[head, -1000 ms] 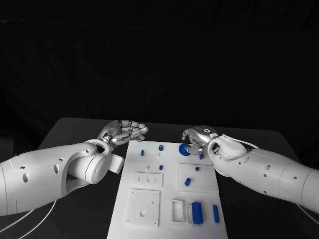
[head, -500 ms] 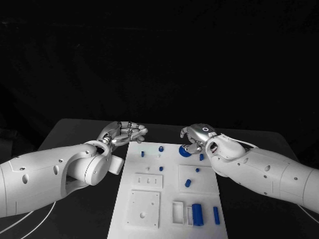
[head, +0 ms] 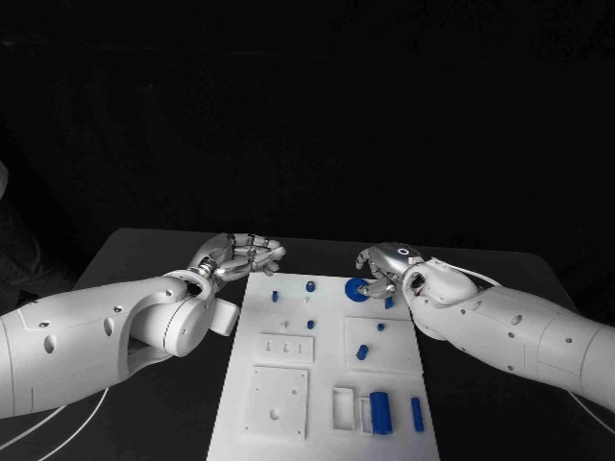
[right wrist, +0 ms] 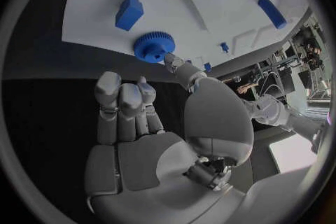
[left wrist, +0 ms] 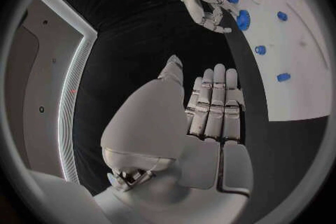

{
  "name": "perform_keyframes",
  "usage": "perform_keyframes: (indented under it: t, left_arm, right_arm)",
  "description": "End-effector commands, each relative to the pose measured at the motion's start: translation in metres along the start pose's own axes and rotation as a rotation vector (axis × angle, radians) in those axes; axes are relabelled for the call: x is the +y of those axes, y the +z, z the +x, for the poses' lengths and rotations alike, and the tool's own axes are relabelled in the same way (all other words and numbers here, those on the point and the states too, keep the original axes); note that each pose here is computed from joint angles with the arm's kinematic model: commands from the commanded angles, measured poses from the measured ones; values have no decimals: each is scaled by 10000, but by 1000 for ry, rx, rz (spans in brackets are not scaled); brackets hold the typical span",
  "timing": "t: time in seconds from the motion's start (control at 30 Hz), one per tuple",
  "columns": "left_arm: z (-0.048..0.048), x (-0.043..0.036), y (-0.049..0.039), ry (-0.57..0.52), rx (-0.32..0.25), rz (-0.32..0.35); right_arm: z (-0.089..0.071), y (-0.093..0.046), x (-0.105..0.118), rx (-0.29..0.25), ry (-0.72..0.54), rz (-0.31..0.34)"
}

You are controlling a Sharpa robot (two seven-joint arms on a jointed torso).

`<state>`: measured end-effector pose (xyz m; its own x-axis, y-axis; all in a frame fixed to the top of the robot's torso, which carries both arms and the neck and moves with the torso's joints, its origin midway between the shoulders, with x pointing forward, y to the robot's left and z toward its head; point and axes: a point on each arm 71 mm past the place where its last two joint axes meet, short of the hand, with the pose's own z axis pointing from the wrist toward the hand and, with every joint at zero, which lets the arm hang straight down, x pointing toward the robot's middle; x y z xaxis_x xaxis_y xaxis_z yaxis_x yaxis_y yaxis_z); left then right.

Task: Assemble the parts on the task board

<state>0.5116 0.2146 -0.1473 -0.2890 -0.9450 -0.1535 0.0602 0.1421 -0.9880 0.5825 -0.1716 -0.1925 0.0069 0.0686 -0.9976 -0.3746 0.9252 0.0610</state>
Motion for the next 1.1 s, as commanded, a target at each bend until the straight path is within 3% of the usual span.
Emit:
perform_keyframes:
  t: [0.03, 1.1]
  left_arm:
    - [22, -20, 5, 0, 12, 14]
    - [48, -24, 12, -1, 18, 15]
  right_arm:
    - [55, 0, 0, 57, 44, -17]
    - [231, -14, -22, 154, 66, -24]
